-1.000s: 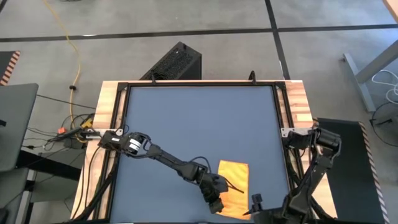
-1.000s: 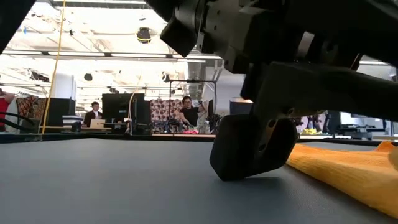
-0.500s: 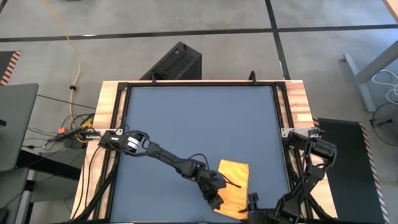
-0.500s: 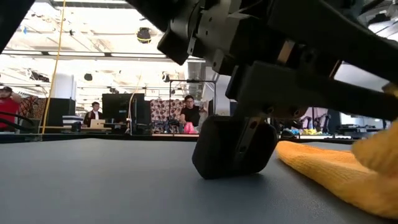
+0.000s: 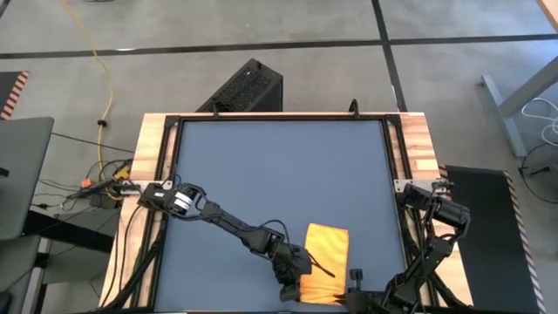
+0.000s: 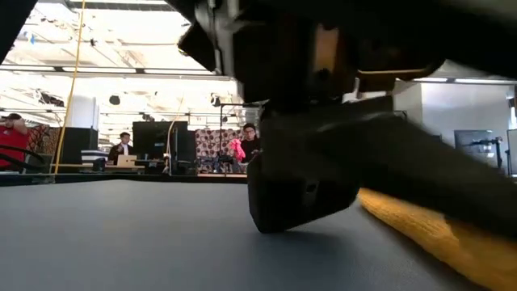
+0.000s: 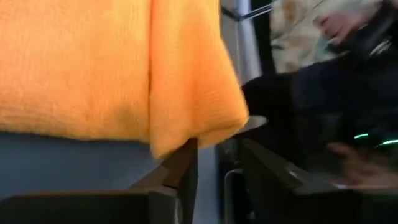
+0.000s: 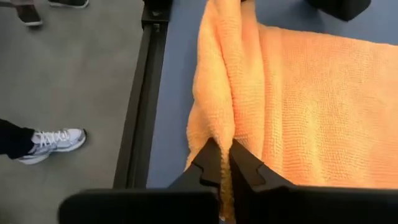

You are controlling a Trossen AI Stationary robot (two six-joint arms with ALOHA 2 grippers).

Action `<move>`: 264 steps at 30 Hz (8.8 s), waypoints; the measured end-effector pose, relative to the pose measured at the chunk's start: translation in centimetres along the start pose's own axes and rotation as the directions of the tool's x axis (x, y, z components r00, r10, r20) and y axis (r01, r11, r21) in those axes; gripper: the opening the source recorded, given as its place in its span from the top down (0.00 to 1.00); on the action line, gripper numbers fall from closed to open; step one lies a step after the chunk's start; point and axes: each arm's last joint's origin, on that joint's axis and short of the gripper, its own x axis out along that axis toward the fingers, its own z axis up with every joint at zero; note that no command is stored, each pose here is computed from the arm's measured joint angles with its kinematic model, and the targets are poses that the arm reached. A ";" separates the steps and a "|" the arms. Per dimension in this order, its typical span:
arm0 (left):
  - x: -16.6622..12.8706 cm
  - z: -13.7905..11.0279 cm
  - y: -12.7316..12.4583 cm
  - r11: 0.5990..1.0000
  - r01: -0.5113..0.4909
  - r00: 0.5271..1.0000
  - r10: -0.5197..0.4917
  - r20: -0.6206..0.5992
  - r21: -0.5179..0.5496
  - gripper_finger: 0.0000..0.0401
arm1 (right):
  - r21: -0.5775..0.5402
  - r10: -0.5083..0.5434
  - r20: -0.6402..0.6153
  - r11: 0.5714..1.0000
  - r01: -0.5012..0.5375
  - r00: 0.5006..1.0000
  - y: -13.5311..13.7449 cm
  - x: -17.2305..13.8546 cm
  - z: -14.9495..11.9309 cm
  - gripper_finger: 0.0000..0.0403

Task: Roll towel
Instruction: Roll the yellow microfiber towel

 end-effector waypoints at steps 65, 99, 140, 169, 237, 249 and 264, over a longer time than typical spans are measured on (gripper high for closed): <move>0.5 -2.1 -3.5 -0.205 -0.180 0.925 0.297 0.236 0.962 0.99 | 0.648 0.120 0.145 0.738 -0.186 0.982 -0.8 0.7 0.9 0.93; -1.9 0.4 0.8 0.963 0.141 0.987 -0.154 0.042 0.231 1.00 | 0.314 0.304 0.090 0.895 -0.317 0.948 -1.4 -3.2 7.2 0.49; -1.0 -3.6 3.0 0.946 0.001 0.988 0.050 0.149 -0.325 0.98 | 0.367 0.057 -0.002 0.929 -0.053 0.998 -1.1 1.7 1.5 0.81; -6.2 -5.1 -8.4 -0.090 -0.600 0.763 0.235 0.602 0.795 0.86 | 0.457 0.160 0.036 0.875 -0.159 0.986 -1.3 1.4 -0.4 0.94; -2.4 1.9 0.7 0.624 -0.217 0.976 0.121 0.181 0.751 1.00 | 0.549 -0.004 -0.298 0.817 0.175 0.954 -7.1 -3.4 3.4 0.80; -2.6 1.9 1.0 0.711 -0.189 0.981 0.116 0.152 0.677 1.00 | 0.300 -0.149 -0.459 0.902 0.311 0.876 -10.3 1.4 3.5 0.83; -3.8 -2.9 0.4 0.865 -0.401 0.867 0.251 0.431 0.301 1.00 | 0.092 -0.324 -0.412 0.915 0.392 0.852 -18.0 6.2 8.1 0.84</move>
